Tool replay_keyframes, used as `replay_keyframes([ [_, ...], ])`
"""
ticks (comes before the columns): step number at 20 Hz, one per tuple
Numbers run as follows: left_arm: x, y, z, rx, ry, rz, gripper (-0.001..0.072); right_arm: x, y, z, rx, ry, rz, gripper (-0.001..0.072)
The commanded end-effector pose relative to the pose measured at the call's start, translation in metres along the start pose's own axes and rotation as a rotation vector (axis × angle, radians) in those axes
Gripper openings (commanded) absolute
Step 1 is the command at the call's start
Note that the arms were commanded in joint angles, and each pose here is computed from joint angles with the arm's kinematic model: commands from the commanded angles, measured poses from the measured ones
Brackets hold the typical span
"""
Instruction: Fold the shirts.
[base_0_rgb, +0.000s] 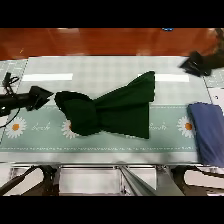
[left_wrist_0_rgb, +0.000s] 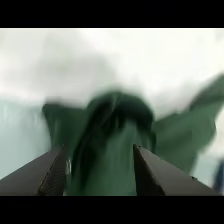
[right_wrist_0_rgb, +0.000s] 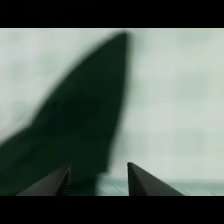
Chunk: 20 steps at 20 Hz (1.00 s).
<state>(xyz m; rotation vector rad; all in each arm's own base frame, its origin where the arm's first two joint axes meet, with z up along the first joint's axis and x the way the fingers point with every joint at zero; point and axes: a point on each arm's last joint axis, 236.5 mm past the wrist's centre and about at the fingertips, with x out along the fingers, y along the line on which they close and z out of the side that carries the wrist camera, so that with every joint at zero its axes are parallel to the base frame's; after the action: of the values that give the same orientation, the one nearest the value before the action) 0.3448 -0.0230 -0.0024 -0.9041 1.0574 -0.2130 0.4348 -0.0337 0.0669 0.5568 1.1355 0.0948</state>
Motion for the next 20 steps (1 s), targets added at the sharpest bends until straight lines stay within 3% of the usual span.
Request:
replay_keyframes([
  [1,0.003,0.009,-0.089,-0.068,0.209,-0.049,0.0504,-0.006,-0.074,-0.067,0.164,0.044,-0.086,0.0409],
  [4,0.030,0.030,-0.155,-0.088,0.328,-0.021,0.0504,0.019,-0.072,-0.120,0.211,0.041,0.026,0.0409],
  [11,0.071,0.021,-0.162,0.050,0.269,0.036,0.0500,0.037,-0.062,-0.177,0.202,0.178,0.096,0.0408],
  [12,0.075,0.020,-0.164,0.069,0.270,0.043,0.0431,0.039,-0.062,-0.181,0.207,0.187,0.097,0.0409],
  [14,0.077,0.016,-0.162,0.090,0.270,0.040,0.0036,0.042,-0.060,-0.195,0.223,0.224,0.109,0.0409],
  [20,0.076,0.005,-0.151,0.110,0.254,0.023,0.0032,0.056,-0.027,-0.245,0.271,0.368,0.218,0.0409],
])
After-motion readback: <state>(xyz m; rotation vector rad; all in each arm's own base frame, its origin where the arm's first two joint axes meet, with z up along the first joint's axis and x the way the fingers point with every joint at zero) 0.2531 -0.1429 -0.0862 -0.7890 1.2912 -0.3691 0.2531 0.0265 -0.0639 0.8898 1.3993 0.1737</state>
